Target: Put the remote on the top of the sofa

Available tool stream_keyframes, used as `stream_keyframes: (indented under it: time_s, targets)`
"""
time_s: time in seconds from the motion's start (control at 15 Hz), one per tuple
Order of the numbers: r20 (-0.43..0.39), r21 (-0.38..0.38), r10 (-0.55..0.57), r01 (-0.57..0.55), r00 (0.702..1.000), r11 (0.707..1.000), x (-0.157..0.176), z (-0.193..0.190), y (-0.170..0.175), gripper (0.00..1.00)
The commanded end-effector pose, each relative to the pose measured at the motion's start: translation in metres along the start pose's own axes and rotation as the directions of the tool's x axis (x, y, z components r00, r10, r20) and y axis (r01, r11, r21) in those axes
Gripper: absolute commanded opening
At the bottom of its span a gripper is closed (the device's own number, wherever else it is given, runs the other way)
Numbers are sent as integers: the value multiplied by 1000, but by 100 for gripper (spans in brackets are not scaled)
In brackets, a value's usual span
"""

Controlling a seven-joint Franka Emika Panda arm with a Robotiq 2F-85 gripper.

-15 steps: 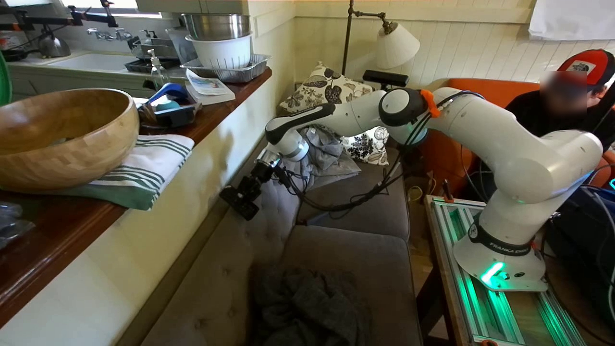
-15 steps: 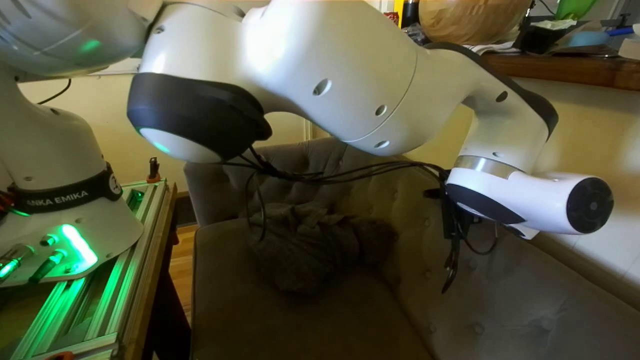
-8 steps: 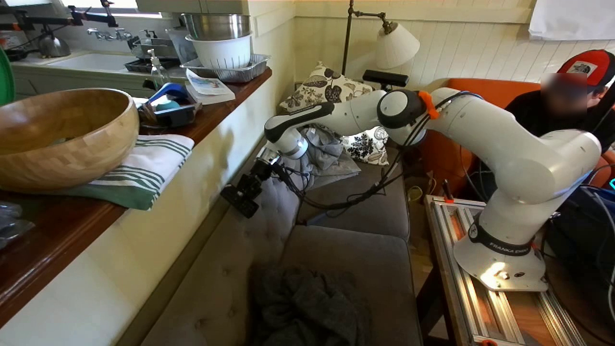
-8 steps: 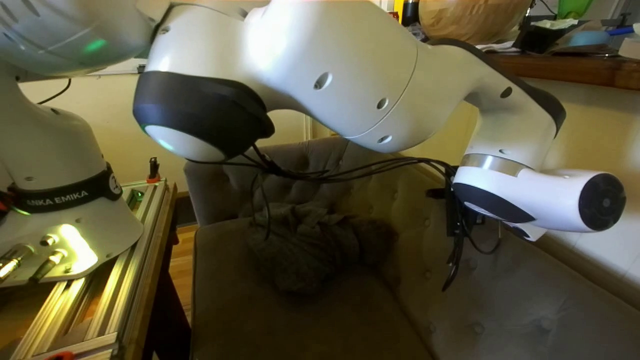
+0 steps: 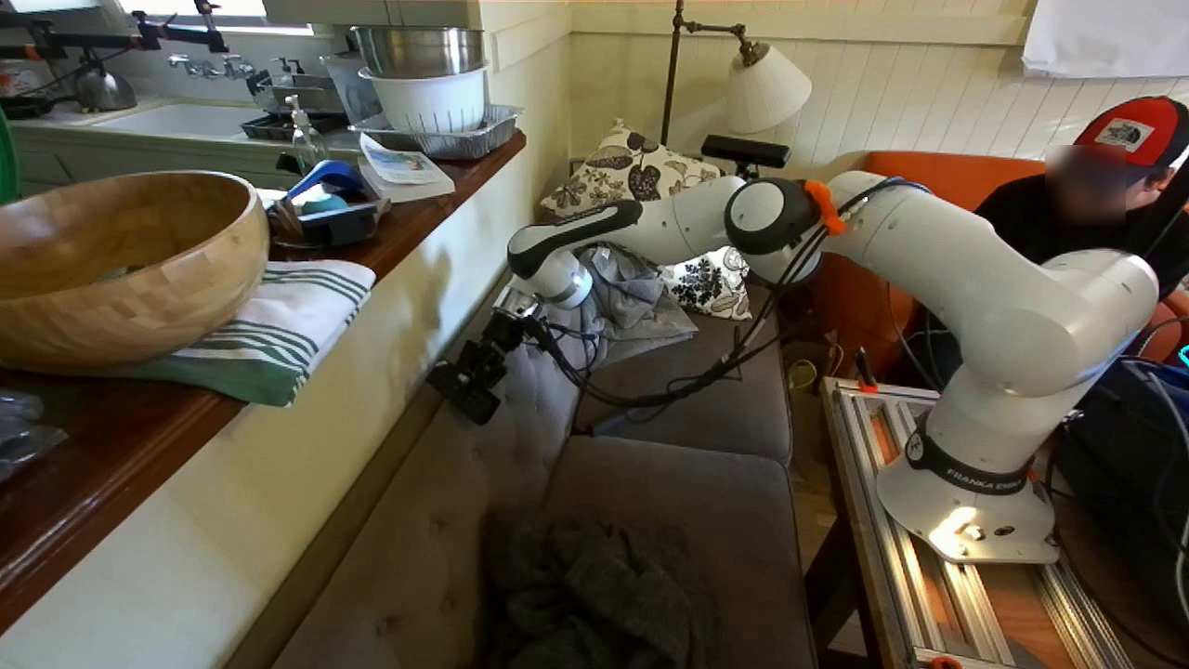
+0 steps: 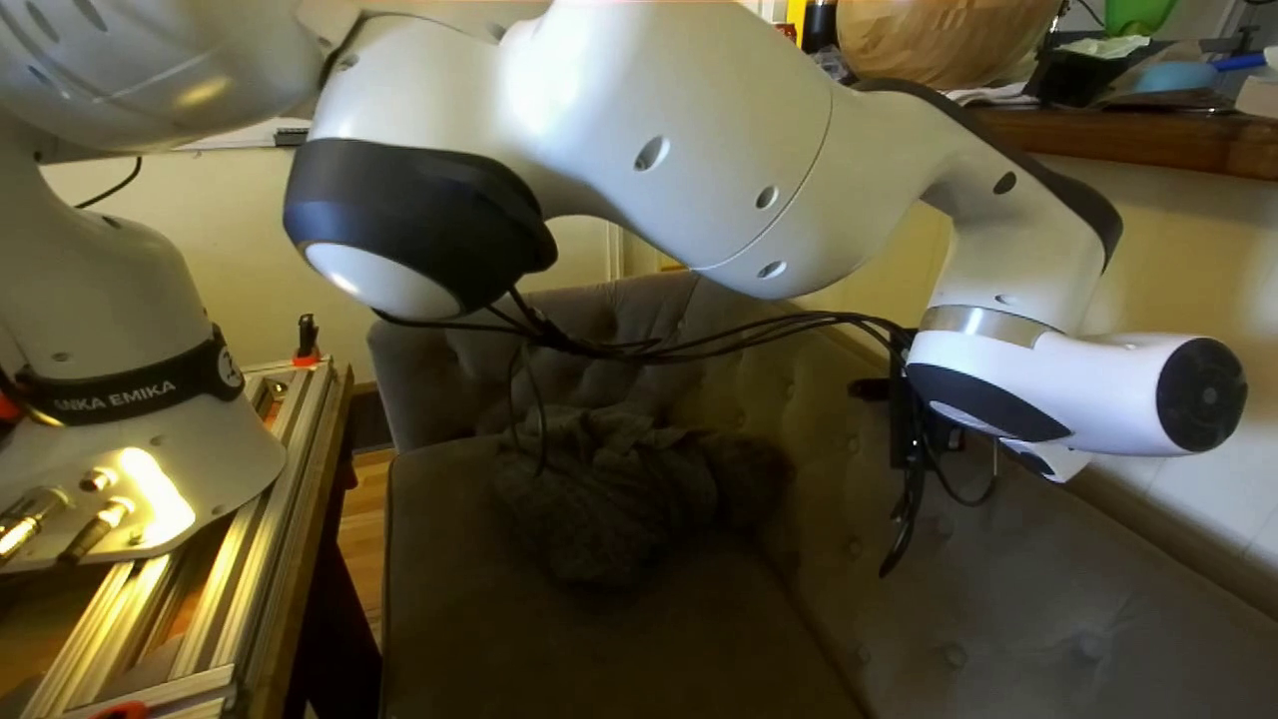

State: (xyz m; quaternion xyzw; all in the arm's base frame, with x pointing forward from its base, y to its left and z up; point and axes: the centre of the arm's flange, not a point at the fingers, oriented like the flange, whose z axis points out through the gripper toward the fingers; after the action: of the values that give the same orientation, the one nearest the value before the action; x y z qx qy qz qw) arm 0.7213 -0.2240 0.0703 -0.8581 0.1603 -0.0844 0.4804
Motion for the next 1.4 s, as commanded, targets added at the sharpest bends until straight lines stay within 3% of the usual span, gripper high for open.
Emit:
stream_keyframes:
  time_s: [0.0,0.07,0.13,0.33,0.4,0.53,0.87,1.33]
  targets:
    - [28,-13,38,-37,999,999,15,-1,-1,9]
    - [32,-15,43,-42,999,999,14,0,-1,43]
    - [38,-19,47,-46,998,999,14,0,-1,61]
    - [39,-19,51,-51,998,999,15,0,-3,81]
    - [34,-19,48,-48,998,999,15,0,-4,37]
    - [30,-18,46,-45,998,999,16,-1,-6,40]
    - [26,-33,55,-54,998,998,16,-1,-5,4]
    - [22,-34,3,-2,1000,999,23,6,-8,7]
